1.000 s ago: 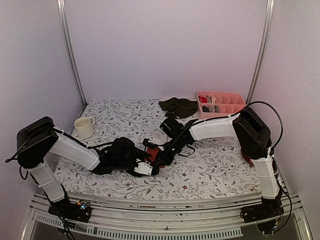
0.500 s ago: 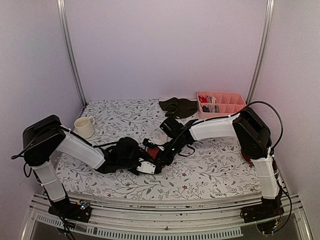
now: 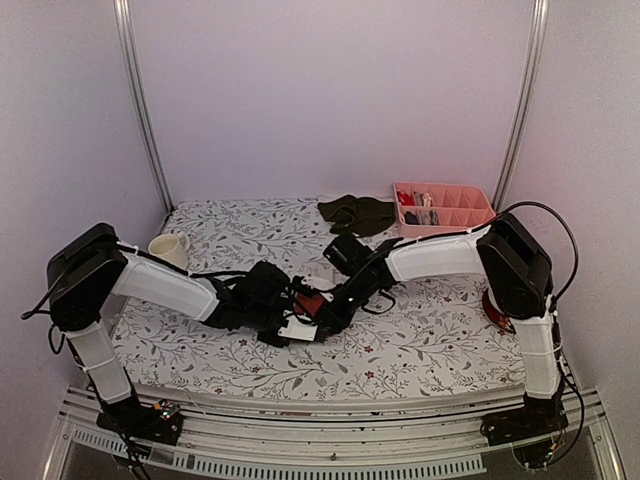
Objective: Roll the underwear
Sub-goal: Roll the underwear at the center of the board.
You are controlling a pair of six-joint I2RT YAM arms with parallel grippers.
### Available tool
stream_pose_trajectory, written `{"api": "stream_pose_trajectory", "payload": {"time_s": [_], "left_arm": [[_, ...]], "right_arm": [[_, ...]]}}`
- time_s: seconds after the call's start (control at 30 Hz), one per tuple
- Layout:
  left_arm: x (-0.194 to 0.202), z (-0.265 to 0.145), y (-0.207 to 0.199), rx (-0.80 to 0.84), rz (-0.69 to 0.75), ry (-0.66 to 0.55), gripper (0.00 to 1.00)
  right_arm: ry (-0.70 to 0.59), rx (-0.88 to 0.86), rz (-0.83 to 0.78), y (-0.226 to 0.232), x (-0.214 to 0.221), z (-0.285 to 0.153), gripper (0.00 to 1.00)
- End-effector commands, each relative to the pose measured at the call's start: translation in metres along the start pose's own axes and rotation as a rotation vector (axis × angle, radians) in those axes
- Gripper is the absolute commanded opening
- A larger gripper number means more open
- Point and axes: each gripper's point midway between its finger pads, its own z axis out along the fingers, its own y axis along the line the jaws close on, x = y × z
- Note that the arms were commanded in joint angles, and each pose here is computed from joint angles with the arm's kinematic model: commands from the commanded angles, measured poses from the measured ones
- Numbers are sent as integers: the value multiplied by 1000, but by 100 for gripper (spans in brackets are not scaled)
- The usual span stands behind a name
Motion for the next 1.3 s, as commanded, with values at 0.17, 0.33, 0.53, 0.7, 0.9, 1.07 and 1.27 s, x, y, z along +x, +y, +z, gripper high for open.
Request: {"api": "stream_pose_trajectory", "payload": {"time_s": [0.17,0.33,0.53,0.7,0.9,1.07,1.27], "left_arm": [[15,3,-58,440,-235,12,0],[15,0,-43,516,-348,-30,0],[27,8,-44,640,-481,-32,0],[28,11,-42,708,-539,-39,0],[25,14,-36,780,-580,-42,2],[29,19,-36,806,-599,-21,3],[28,17,-41,859,-604,-23,3]], "right_arm": [[-171,459,38,-23,-21,-117,74],[-339,633,29,-22,-31,-178,86],[-573,778,-124,21,-48,-228,95],[-615,804,-414,77,-53,-216,96],[-446,812,-622,90,-42,-145,92],[-265,852,-697,69,-27,-85,88],[-122,975,-735,29,-17,-44,84]]}}
